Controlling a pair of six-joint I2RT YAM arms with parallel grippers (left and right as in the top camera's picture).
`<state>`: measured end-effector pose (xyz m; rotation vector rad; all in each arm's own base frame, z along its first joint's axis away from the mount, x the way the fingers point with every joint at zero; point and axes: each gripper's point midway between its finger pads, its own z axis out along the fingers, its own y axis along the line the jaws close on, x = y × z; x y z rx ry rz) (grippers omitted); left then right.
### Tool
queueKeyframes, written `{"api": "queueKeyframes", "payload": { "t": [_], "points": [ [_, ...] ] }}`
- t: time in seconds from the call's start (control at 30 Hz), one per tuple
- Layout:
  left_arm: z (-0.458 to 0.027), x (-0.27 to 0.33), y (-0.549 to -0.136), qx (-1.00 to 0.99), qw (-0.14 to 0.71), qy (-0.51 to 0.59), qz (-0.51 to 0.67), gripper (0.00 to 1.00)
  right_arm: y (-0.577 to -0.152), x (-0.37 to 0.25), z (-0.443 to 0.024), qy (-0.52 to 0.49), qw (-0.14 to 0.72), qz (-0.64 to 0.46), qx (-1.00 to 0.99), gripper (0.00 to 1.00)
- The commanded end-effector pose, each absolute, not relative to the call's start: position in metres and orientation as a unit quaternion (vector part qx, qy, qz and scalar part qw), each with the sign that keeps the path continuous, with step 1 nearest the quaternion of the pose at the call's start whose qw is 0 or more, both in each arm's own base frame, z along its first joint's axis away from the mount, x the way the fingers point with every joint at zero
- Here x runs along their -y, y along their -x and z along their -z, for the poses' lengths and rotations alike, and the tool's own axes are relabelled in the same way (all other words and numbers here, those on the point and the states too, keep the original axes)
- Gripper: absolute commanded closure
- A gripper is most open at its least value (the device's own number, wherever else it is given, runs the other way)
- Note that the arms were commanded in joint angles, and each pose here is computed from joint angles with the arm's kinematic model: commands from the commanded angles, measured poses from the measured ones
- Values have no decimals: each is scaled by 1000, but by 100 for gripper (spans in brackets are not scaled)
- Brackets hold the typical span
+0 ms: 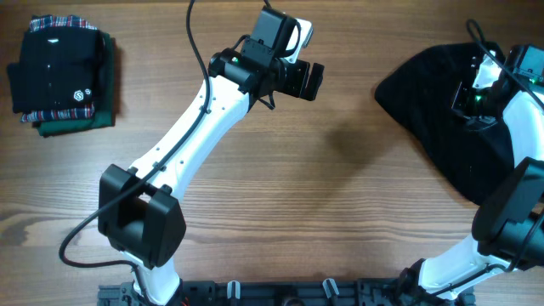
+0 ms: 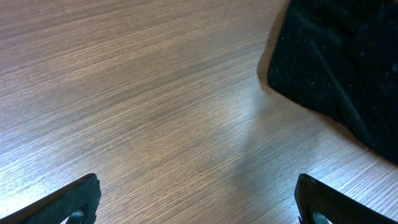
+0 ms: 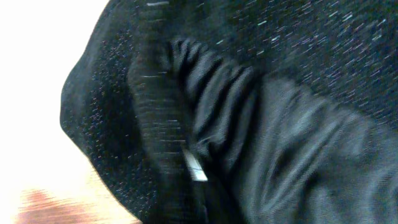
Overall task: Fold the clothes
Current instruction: 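Reach the right gripper to the black garment and grasp its edge, then drag the black garment with the right gripper toward the table center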
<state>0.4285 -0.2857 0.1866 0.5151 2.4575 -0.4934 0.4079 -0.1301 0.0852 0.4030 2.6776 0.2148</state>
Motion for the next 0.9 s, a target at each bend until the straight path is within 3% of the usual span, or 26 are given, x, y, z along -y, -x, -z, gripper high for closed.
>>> {"api": "queueKeyframes", "payload": {
  "t": [0.0,0.23,0.57,0.87],
  "points": [
    [-191,278,-434,-923,295,-182,168,0,-416,108,-90,-136,215,-126,-959,96],
    [-207,208,-450,-942,288,-62,164,0,-428,42,-124,-59,227,-153,-960,96],
    [-230,117,-454,-946,293,30,136,0,-470,-92,-269,43,341,-206,-916,96],
    [-275,63,-446,-927,343,78,130,0,-467,-173,-354,107,430,-208,-872,96]
  ]
}}
